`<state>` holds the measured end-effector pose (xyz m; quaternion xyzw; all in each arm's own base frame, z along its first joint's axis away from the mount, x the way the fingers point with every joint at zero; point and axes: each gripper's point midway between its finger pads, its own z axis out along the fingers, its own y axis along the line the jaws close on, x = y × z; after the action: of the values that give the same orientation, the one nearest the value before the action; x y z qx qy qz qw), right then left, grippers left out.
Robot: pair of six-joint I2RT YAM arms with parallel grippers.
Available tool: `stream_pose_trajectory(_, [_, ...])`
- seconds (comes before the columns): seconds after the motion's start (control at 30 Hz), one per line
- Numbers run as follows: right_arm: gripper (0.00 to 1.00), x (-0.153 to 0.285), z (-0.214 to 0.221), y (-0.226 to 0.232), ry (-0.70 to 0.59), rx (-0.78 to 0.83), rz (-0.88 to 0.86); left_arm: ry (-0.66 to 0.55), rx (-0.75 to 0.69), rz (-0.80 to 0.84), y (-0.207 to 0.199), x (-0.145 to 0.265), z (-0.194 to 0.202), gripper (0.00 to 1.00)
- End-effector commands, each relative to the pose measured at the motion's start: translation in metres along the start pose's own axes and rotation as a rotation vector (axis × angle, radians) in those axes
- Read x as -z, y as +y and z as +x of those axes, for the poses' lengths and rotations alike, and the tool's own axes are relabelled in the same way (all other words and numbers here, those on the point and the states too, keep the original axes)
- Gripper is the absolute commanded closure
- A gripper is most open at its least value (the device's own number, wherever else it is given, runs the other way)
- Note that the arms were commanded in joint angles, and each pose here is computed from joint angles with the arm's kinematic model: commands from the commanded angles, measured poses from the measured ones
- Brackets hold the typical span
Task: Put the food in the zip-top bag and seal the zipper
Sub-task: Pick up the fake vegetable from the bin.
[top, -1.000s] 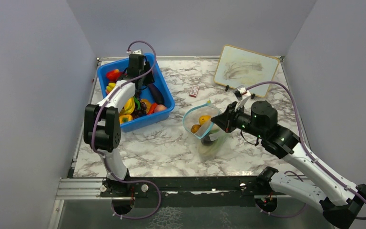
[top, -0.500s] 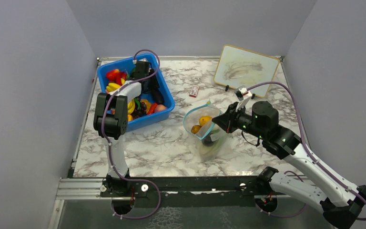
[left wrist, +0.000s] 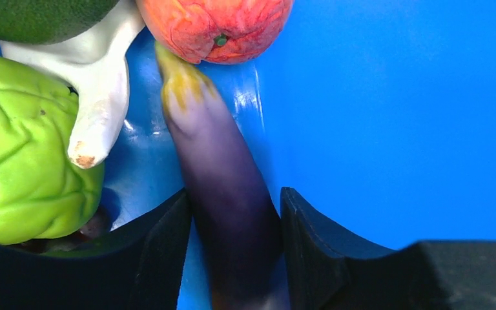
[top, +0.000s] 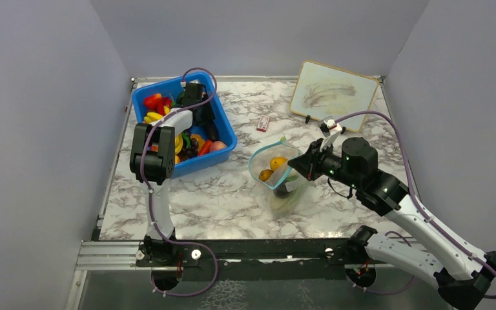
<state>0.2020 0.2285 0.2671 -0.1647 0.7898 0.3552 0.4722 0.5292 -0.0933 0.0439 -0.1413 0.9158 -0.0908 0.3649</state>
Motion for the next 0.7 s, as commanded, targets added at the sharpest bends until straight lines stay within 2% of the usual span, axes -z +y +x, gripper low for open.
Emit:
stream_pose_trajectory(0.0, [0.99,0.005,-0.023,0.007,-0.064,-0.003,-0.005,-0.03,-0.022,-0.008,0.001,0.002,-0.014,0.57])
stream_pose_trajectory(0.1, [0.99,0.003,-0.022,0.006,-0.064,0.0,-0.007,-0.051,-0.061,-0.007,0.001,0.011,-0.022,0.67])
stream_pose_trajectory(0.3, [0.99,-0.002,-0.015,0.006,-0.041,0.001,-0.014,-0.11,-0.098,-0.047,0.007,0.033,-0.041,0.69])
stream_pose_trajectory(0.67, [0.99,-0.004,-0.022,0.011,-0.045,-0.027,-0.024,-0.146,-0.109,-0.006,-0.003,0.063,-0.055,0.74])
